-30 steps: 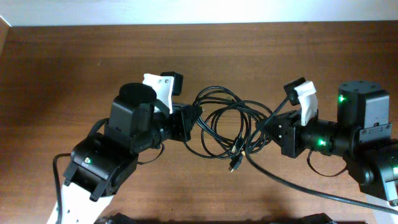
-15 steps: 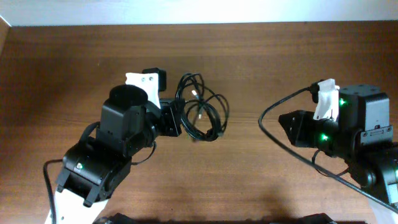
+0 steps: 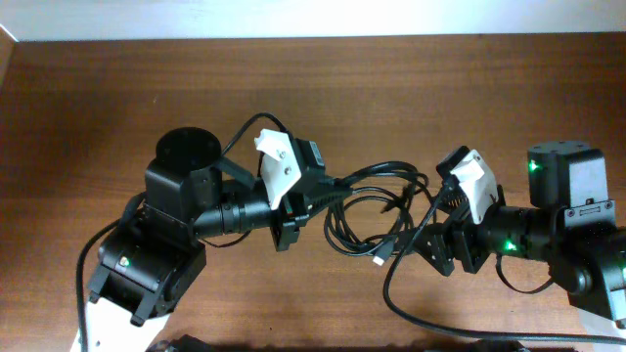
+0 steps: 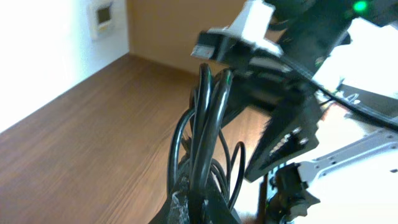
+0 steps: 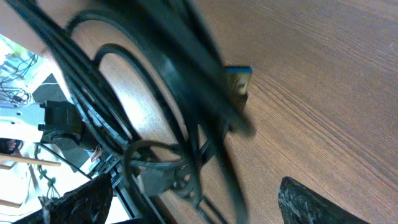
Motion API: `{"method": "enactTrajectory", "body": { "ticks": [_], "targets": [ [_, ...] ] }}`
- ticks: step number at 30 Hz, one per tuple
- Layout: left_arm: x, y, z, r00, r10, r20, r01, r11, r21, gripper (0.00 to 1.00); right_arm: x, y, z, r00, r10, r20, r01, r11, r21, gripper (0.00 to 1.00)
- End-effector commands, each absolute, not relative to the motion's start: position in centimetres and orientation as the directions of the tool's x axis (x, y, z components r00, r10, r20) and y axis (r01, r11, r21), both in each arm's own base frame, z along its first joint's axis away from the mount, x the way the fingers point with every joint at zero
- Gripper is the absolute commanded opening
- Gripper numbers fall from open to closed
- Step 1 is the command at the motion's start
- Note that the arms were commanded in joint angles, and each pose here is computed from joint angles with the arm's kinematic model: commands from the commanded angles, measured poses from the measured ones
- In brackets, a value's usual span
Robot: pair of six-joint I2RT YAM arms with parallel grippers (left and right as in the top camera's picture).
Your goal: Untangle cables
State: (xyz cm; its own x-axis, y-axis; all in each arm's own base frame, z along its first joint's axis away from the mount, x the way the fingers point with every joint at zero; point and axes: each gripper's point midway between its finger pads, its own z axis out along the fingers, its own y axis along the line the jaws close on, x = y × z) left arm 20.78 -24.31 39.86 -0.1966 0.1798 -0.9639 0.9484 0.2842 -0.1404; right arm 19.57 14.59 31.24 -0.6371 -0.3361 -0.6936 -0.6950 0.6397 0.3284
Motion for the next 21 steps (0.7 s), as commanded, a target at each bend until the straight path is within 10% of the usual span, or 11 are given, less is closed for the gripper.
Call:
{"method": "enactTrajectory", "body": {
  "ticks": [1, 4, 6, 7, 10, 21],
  "targets": [
    [18.0, -24.7, 42.9, -0.085, 0.122, -0.989, 0.988, 0.137, -0.069, 0.0, 19.3, 14.8, 32.2, -0.605, -0.337, -0.721, -0.72, 0.618, 0.316, 0.84],
    [17.8, -24.8, 43.8, -0.046, 0.097, -0.994, 0.993, 0.111, -0.035, 0.0, 19.2, 14.8, 32.2, -0.605, -0.337, -0.721, -0.721, 0.616, 0.317, 0.68],
    [18.7, -24.6, 43.5, -0.058, 0.105, -0.993, 0.985, 0.169, -0.04, 0.0, 19.2, 14.9, 32.2, -0.606, -0.336, -0.721, -0.722, 0.614, 0.32, 0.09],
    [20.3, -24.3, 43.1, -0.123, 0.105, -0.987, 0.959, 0.269, -0.091, 0.0, 19.1, 14.9, 32.2, -0.605, -0.335, -0.722, -0.723, 0.611, 0.323, 0.04],
    [24.3, -22.3, 41.3, -0.292, 0.074, -0.953, 0.82, 0.532, -0.21, 0.0, 18.9, 14.9, 32.3, -0.607, -0.334, -0.721, -0.723, 0.608, 0.327, 0.04],
    [27.3, -16.7, 34.7, -0.612, -0.069, -0.788, 0.386, 0.843, -0.374, 0.0, 17.3, 16.7, 37.1, -0.437, -0.266, -0.859, -0.836, 0.472, 0.28, 0.04]
  ]
}}
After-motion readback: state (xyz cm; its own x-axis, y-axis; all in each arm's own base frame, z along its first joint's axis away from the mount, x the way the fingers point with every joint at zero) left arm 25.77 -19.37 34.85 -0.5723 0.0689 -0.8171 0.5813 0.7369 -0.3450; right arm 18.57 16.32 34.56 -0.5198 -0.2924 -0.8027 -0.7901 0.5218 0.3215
